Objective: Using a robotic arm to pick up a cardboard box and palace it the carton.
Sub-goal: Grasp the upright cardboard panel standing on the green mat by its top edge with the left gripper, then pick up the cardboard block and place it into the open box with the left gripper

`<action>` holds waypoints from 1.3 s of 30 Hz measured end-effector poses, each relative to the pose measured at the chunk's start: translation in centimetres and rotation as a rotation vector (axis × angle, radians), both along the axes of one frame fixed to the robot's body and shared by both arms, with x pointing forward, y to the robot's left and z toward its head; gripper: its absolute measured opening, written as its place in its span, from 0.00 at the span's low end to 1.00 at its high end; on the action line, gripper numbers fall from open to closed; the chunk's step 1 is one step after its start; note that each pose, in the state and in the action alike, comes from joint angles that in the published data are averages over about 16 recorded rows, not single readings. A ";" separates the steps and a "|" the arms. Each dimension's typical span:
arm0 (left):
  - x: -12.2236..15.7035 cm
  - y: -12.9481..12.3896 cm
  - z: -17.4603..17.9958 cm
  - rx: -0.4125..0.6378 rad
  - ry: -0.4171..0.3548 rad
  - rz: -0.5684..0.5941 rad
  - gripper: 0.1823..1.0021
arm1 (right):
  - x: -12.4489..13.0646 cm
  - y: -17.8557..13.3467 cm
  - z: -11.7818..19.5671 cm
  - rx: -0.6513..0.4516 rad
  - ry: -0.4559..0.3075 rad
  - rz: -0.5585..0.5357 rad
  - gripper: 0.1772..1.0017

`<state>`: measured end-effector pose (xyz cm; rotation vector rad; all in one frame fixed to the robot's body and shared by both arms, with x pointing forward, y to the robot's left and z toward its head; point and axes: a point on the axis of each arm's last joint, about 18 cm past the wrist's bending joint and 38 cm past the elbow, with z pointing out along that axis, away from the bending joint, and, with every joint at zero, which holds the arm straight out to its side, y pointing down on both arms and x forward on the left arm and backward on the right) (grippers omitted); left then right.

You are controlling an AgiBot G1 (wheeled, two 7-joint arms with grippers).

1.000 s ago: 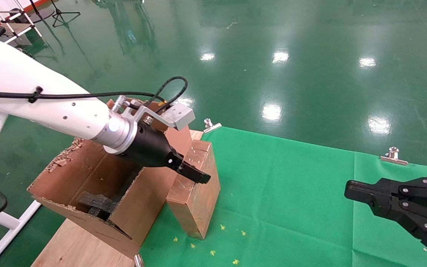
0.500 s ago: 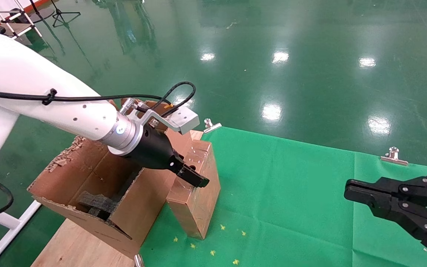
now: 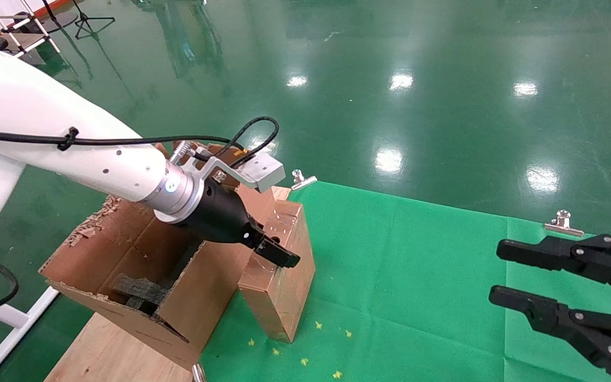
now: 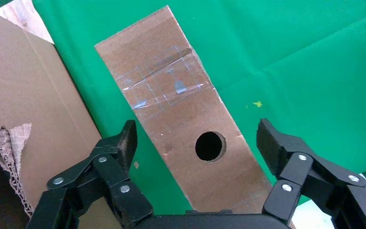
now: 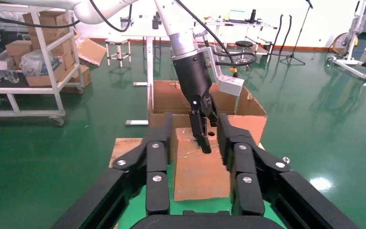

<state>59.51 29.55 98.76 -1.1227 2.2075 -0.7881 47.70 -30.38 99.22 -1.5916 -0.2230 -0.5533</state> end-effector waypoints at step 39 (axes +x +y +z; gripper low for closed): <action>-4.0 15.3 14.3 -0.093 -0.538 -0.085 0.19 | 0.0 0.0 0.0 0.000 0.000 0.000 0.99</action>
